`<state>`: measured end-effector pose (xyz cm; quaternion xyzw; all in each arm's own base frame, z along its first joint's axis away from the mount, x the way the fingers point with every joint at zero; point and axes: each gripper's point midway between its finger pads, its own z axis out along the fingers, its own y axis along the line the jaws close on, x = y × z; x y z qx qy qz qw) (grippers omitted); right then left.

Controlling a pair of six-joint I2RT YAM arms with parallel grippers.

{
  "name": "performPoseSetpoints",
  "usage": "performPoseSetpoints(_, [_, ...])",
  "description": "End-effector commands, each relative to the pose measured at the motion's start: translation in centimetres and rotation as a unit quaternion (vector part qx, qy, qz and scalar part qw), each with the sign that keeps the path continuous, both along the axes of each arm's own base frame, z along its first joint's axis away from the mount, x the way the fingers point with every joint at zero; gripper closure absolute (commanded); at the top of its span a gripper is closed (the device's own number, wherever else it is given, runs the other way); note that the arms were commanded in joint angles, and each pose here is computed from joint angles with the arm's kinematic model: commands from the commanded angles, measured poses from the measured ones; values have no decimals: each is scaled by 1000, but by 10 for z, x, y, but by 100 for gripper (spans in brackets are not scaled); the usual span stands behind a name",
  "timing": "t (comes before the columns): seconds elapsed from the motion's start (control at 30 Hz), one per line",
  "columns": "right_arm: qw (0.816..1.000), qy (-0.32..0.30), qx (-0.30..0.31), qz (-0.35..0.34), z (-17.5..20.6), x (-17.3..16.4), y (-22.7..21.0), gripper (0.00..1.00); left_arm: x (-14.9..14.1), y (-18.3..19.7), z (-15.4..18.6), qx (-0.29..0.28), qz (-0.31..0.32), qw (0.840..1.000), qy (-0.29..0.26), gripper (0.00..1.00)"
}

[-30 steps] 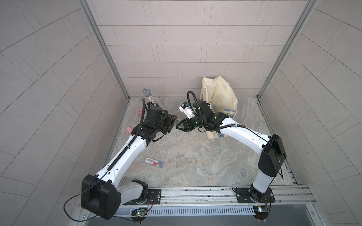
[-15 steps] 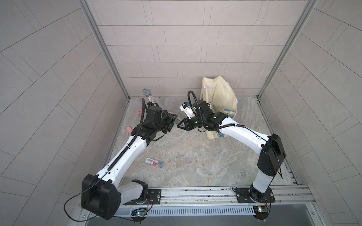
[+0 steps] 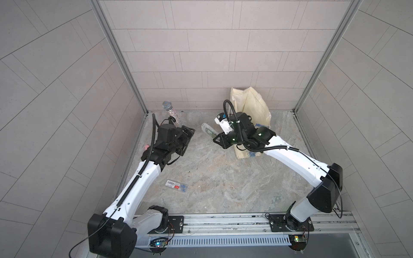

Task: Put the compass set into the canvas bag
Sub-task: Place the compass set in the canvas bag.

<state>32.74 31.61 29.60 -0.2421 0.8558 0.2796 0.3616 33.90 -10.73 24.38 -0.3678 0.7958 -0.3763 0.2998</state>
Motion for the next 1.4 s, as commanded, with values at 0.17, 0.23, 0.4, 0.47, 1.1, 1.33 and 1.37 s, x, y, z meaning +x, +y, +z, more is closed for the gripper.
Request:
performPoseSetpoints(0.17, [986,-102,-45,-124,73,27,-100,100,-9,-9,0,61,-135,988,-49,0])
performPoseSetpoints(0.23, [981,-102,-54,-158,79,44,-126,100,-15,-20,5,71,-186,977,-78,1])
performPoseSetpoints(0.4, [968,-85,-94,-218,67,86,-168,100,-36,-32,8,136,-253,951,-117,1])
performPoseSetpoints(0.47, [965,-68,-120,-224,53,105,-174,100,-42,-35,4,153,-265,945,-114,1])
performPoseSetpoints(1.1, [933,104,-264,-222,-103,181,-186,100,-36,-37,-22,160,-266,947,-80,1])
performPoseSetpoints(1.33, [923,143,-284,-217,-145,187,-188,95,-31,-36,-22,159,-260,949,-74,1])
performPoseSetpoints(1.37, [922,147,-284,-218,-149,188,-187,94,-31,-36,-23,159,-260,950,-72,1])
